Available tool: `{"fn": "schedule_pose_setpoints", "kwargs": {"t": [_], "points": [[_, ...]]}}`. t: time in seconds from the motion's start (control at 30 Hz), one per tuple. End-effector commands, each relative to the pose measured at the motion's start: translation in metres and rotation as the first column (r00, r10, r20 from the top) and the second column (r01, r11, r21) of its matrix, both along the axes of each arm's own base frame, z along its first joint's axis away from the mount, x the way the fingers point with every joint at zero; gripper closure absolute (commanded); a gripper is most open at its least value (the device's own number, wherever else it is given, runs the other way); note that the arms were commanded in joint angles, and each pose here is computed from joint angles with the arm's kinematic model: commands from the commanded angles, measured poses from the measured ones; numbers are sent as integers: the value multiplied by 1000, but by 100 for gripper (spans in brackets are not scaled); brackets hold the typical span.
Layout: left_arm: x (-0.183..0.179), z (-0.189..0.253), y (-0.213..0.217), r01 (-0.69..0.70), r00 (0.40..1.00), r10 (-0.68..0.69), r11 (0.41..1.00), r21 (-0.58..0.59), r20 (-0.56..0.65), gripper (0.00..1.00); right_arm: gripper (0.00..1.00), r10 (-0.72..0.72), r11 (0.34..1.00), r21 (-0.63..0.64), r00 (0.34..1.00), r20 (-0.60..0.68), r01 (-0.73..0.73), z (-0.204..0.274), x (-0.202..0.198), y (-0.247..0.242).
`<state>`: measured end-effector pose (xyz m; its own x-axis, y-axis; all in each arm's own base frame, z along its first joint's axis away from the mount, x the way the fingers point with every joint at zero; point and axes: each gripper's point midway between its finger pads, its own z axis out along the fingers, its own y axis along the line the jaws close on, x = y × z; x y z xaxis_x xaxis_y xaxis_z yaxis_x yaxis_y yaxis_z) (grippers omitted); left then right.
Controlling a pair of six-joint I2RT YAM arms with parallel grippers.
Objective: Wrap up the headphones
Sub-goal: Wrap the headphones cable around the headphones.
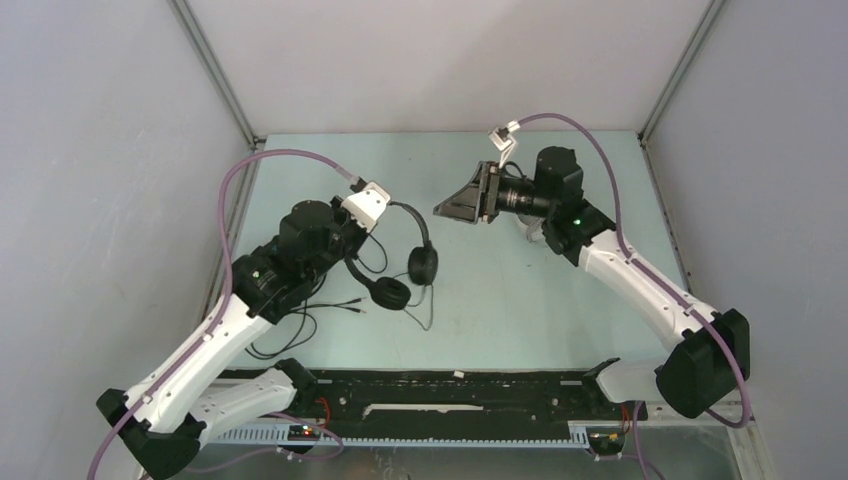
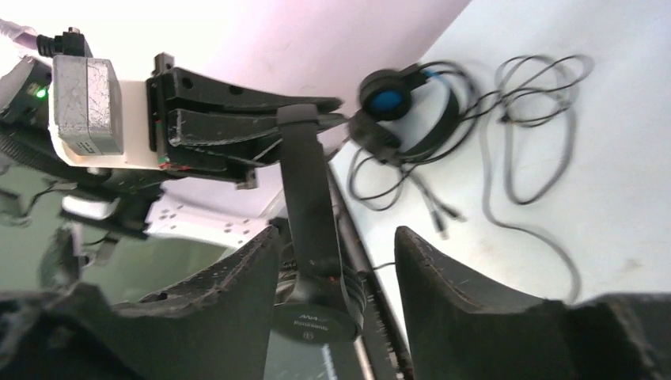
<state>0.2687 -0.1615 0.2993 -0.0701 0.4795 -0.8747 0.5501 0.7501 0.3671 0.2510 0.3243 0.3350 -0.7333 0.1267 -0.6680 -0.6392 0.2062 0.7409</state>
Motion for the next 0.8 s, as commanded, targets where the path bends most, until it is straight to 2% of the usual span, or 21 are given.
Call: {"fn": "schedule_pose_setpoints", "kwargs": {"t": [0.0, 0.17, 0.33, 0.4, 0.53, 0.7, 0.77], "points": [[15, 33, 25, -192, 980, 195, 978, -86, 31, 100, 40, -93, 995, -15, 976, 196, 98, 20, 14, -25], [24, 51, 40, -309, 948, 317, 937, -165, 24, 100, 31, -113, 992, 1, 907, 407, 124, 35, 8, -41], [37, 82, 60, -454, 883, 469, 841, -294, -23, 100, 33, -189, 981, 148, 795, 577, 126, 48, -2, -47], [40, 95, 63, -489, 864, 499, 798, -352, -69, 100, 34, -216, 972, 211, 726, 652, 100, 57, -7, -46], [38, 125, 57, -461, 875, 477, 762, -454, -88, 100, 32, -209, 972, 229, 634, 745, 52, 60, -17, -38], [25, 165, 51, -392, 903, 419, 722, -569, -90, 100, 22, -142, 989, 139, 521, 842, 45, 30, -23, -15], [19, 176, 49, -370, 913, 398, 709, -600, -93, 100, 22, -135, 990, 138, 518, 845, 33, 23, -25, -7]]}}
